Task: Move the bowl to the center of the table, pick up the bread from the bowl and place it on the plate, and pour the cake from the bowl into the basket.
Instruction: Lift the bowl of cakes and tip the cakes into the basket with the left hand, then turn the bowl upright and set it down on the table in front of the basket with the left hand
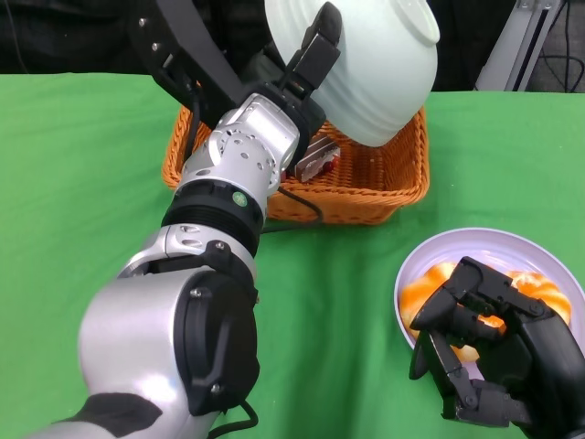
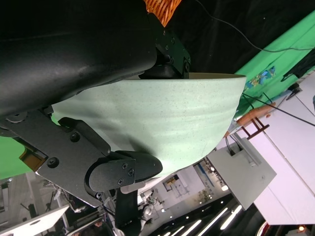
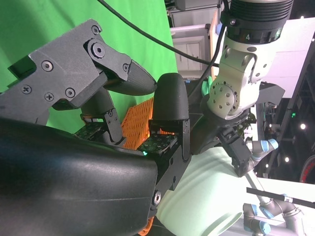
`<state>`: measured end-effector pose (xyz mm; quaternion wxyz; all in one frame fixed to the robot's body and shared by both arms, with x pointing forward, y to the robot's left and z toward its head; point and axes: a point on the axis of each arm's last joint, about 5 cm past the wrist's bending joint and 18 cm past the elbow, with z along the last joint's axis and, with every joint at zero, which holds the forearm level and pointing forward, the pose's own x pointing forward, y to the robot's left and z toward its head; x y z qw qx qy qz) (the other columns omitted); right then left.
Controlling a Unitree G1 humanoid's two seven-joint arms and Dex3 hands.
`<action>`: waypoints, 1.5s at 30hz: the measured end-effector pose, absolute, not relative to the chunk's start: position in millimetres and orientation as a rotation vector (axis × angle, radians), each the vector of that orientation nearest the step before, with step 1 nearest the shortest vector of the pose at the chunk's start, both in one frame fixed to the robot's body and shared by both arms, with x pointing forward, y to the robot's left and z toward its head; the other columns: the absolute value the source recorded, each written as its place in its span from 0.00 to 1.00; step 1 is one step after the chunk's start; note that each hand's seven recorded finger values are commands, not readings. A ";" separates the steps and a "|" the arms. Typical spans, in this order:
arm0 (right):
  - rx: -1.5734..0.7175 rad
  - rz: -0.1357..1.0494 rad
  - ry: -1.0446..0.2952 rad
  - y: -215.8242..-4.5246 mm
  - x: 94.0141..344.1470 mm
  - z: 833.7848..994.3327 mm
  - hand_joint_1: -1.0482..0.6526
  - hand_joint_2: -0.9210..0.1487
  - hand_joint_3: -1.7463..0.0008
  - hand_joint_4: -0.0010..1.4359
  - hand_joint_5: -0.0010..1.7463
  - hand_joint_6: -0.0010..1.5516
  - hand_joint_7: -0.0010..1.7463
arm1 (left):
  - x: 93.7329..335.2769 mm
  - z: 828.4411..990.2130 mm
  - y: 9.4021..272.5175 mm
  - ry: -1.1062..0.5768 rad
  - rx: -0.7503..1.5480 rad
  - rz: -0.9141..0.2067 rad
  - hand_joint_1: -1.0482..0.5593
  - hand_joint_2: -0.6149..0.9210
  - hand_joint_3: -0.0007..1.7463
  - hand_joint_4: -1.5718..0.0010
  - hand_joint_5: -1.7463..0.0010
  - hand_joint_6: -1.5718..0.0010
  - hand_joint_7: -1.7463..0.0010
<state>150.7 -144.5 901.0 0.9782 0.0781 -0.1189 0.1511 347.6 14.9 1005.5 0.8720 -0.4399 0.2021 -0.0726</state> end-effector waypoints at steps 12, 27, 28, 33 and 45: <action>0.156 0.304 -0.239 -145.4 150.8 900.7 0.56 0.37 0.34 0.50 0.96 0.38 0.86 | 348.9 1019.4 16.1 0.344 -0.894 -0.201 0.58 0.82 0.62 0.46 0.00 0.59 0.00; 0.151 0.303 -0.241 -146.2 151.7 900.8 0.56 0.39 0.34 0.49 0.97 0.38 0.86 | 337.7 1041.7 18.0 0.058 -0.570 -0.533 0.53 0.82 0.60 0.50 0.00 0.55 0.07; 0.151 0.303 -0.242 -146.2 151.9 900.9 0.56 0.39 0.33 0.49 0.97 0.38 0.86 | 337.0 1042.2 18.1 0.053 -0.563 -0.540 0.53 0.82 0.60 0.50 0.00 0.56 0.07; 0.155 0.305 -0.243 -147.4 152.6 900.8 0.56 0.38 0.35 0.48 0.98 0.38 0.86 | 332.7 1047.0 36.1 -0.168 -0.218 -0.672 0.50 0.77 0.60 0.49 0.00 0.57 0.07; 0.161 0.313 -0.251 -148.3 154.4 901.6 0.57 0.36 0.36 0.48 0.98 0.38 0.86 | 324.1 1037.7 59.4 -0.533 0.210 -0.758 0.49 0.84 0.52 0.48 0.00 0.59 0.09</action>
